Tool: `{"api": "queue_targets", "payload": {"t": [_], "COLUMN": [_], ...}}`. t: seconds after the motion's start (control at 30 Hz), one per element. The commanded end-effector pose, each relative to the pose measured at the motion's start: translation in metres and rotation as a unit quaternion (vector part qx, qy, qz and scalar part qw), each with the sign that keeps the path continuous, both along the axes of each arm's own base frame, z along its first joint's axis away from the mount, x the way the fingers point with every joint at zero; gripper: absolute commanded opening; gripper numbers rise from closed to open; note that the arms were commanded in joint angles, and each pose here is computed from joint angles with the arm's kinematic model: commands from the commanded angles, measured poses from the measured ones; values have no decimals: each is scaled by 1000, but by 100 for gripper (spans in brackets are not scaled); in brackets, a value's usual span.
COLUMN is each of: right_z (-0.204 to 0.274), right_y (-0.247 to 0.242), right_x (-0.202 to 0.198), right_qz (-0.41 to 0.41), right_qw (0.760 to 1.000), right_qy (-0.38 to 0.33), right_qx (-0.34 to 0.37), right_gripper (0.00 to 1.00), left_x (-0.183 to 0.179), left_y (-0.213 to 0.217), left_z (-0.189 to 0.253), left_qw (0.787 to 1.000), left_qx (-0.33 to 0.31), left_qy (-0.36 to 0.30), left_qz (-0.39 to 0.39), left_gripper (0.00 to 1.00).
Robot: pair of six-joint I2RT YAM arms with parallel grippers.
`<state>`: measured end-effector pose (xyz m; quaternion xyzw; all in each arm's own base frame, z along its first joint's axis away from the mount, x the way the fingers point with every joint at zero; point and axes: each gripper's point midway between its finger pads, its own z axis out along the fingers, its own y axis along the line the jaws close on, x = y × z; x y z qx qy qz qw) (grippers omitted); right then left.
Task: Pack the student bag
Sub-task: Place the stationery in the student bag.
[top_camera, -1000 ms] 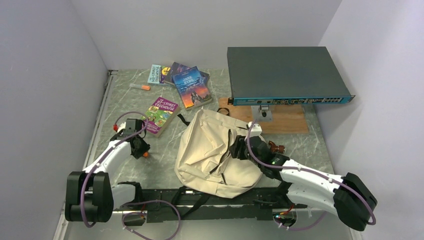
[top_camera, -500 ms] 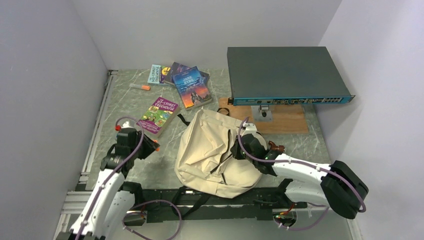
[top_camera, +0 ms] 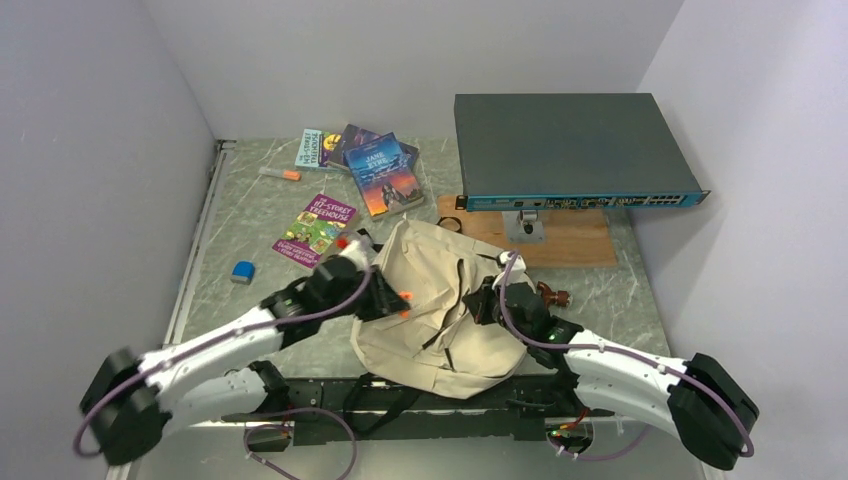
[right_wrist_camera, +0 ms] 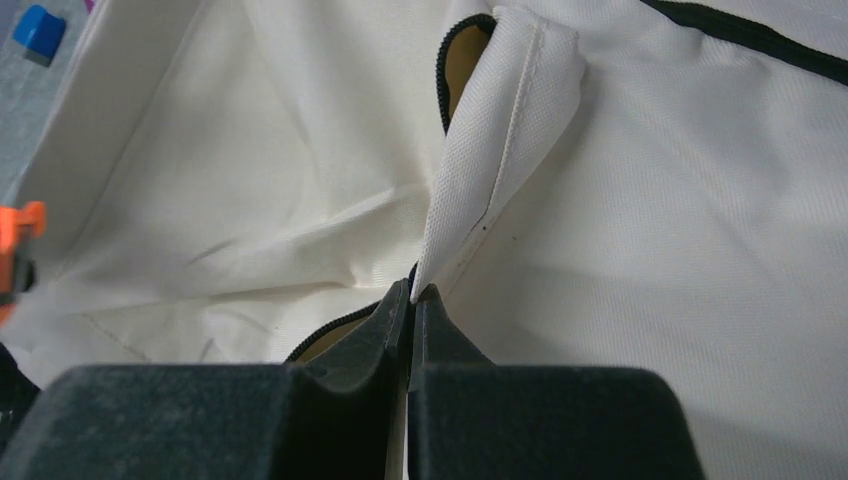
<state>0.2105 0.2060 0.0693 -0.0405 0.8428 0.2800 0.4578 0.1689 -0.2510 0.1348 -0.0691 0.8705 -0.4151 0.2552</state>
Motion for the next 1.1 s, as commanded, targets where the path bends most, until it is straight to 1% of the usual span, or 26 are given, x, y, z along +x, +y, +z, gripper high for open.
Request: {"api": "queue_targets", "payload": {"t": [0.0,0.07,0.17,0.3,0.4,0.57,0.7,0.8,0.97,1.07], "right_z": [30,35,41,51,59,68,76,80,83,72], "right_y": [17,18,17,14,8,-3,-1,0,-13,-24], "right_x": [0,-2,-3,-8,-10,-9,-11,-11,-1,2], "right_qz": [42,47,48,49,34,5,15,15,-26,-56], "right_qw": [996,995,993,990,989,988,987,987,993,996], "right_qy": [-54,-63,-73,-85,-86,-94,-92,-88,-77,-50], "right_qx": [52,64,75,97,113,126,132,130,89,50], "right_gripper": [0,0,0,0,0,0,0,0,0,0], "left_x": [18,25,35,45,40,26,15,8,4,3], "left_y": [-82,-109,-133,-150,-161,-162,-161,-161,-159,-151], "left_z": [57,66,68,47,35,19,-3,-20,-44,-42], "left_qw": [994,992,989,989,987,982,978,975,975,977], "left_qx": [-58,-54,-63,-53,-70,-82,-49,-44,-36,-34], "left_qy": [-70,-79,-98,-92,-80,-80,-74,-65,-51,-59], "left_qz": [-62,-81,-94,-101,-122,-149,-190,-208,-212,-200], "left_gripper": [25,25,25,25,25,25,25,24,22,23]}}
